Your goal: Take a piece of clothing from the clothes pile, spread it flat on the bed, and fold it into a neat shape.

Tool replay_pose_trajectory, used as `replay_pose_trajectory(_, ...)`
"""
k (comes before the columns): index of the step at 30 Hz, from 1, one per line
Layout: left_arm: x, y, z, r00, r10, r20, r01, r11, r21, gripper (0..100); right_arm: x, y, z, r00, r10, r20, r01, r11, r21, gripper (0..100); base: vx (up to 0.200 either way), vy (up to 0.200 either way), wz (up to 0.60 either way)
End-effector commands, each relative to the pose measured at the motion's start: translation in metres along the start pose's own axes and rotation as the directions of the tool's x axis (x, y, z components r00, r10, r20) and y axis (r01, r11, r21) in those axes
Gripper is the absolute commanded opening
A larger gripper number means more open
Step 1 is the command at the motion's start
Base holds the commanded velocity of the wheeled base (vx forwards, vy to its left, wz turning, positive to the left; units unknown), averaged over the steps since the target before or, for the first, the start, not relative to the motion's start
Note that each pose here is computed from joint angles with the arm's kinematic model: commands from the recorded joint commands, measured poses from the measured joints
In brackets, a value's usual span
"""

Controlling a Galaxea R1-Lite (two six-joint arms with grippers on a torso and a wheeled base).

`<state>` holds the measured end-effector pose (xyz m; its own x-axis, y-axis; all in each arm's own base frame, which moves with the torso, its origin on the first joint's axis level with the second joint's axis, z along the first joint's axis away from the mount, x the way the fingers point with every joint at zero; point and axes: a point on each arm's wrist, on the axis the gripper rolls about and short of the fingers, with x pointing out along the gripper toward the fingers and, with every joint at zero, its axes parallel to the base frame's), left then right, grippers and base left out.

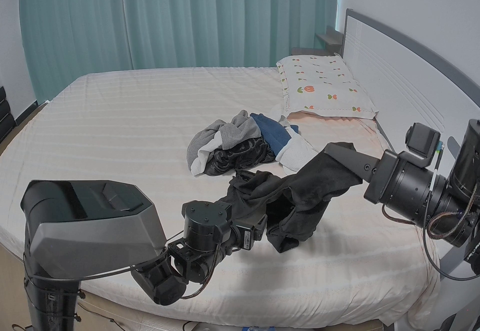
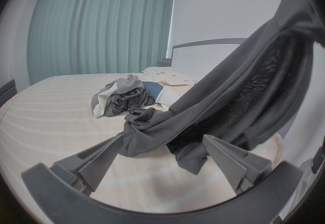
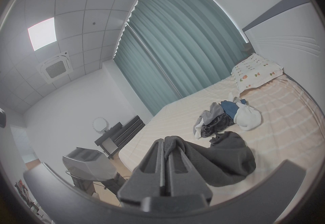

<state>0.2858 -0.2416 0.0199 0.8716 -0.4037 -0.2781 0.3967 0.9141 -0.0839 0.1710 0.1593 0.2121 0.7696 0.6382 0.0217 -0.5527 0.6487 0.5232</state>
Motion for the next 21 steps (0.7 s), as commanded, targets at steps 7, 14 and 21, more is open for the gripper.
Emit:
replay_pose_trajectory(7, 0.034, 0.011, -0.023, 0.999, 0.044, -0.02, -0.045, 0.997, -0.058, 100, 0.009, 0.006, 0.032, 0.993, 0.025, 0.115, -0.025, 1.0, 0.001, 0, 0.0, 0.0, 0.0)
replay_pose_trajectory(14, 0.051, 0.038, -0.033, 0.993, 0.111, -0.038, -0.114, 0.99, -0.078, 100, 0.011, -0.006, 0.054, 0.983, -0.002, 0.182, 0.001, 1.0, 0.006, 0, 0.0, 0.0, 0.0)
replay_pose_trajectory(21, 0.073, 0.05, -0.063, 0.987, 0.143, -0.079, -0.152, 0.981, -0.119, 100, 0.016, -0.02, 0.052, 0.987, -0.027, 0.157, 0.024, 1.0, 0.018, 0, 0.0, 0.0, 0.0)
